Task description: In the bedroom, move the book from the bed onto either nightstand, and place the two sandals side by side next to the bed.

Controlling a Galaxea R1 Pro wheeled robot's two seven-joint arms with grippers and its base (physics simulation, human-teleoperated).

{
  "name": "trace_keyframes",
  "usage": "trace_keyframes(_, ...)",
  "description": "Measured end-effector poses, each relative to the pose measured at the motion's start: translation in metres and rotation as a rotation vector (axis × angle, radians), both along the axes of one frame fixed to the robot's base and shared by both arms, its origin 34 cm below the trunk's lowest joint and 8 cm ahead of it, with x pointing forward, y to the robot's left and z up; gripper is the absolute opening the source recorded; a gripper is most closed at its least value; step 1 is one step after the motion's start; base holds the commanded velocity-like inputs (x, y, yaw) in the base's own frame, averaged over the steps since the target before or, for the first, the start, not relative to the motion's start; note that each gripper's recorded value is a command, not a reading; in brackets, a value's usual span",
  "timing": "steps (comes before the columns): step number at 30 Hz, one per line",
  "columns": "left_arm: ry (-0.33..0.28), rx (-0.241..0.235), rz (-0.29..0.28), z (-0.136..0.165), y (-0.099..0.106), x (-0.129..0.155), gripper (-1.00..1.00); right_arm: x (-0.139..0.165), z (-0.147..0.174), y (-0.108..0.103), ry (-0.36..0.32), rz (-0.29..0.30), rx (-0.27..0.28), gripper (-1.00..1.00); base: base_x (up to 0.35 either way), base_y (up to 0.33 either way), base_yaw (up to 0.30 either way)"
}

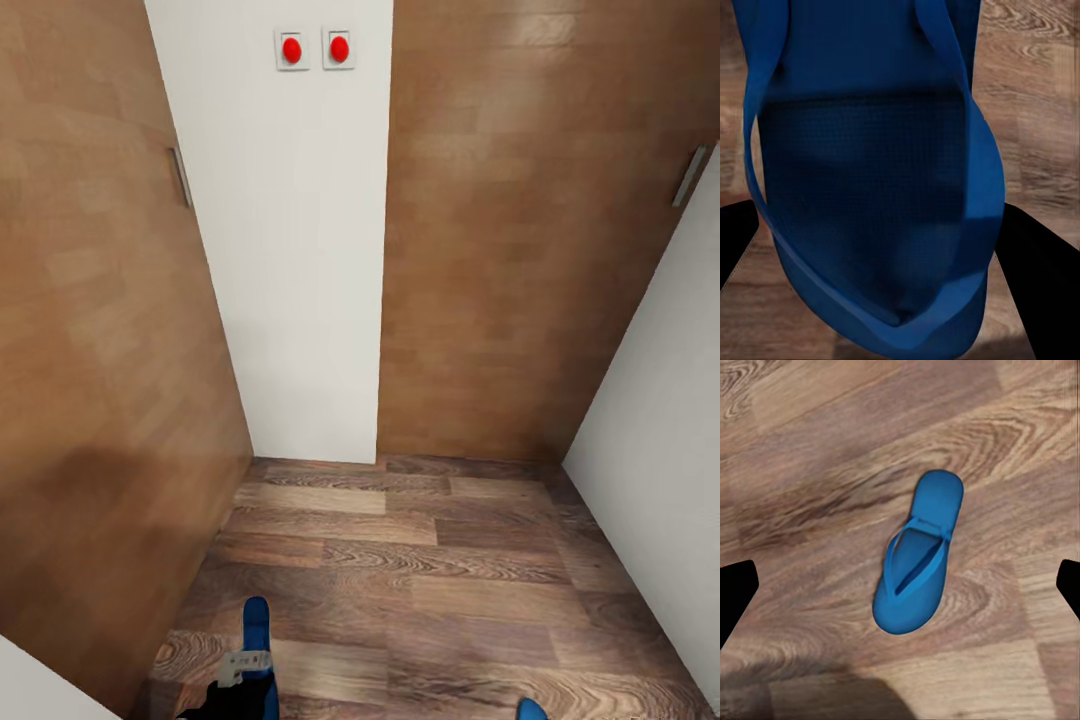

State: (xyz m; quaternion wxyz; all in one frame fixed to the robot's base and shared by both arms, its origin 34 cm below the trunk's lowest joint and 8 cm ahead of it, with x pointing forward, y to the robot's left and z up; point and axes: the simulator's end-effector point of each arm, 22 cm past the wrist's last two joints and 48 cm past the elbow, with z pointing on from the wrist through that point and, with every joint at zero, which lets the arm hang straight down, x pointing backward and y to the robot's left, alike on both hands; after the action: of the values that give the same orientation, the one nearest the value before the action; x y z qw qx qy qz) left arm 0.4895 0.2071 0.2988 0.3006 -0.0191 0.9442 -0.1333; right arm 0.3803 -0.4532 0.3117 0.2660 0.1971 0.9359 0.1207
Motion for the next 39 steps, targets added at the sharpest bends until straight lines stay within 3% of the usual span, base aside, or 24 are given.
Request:
trace_keyframes(24, 0.000, 0.000, 0.001, 0.0000, 0.0006, 0.0001, -1.00, 0.0001, 0.0000, 0.0000, 0.000, 0.000, 0.000, 1.00, 0.007, 0.008, -0.224)
trace_keyframes(39, 0.000, 0.000, 0.001, 0.0000, 0.0007, 0.0001, -1.00, 0.0001, 0.0000, -0.0001, 0.000, 0.000, 0.000, 1.00, 0.052, 0.076, -0.058)
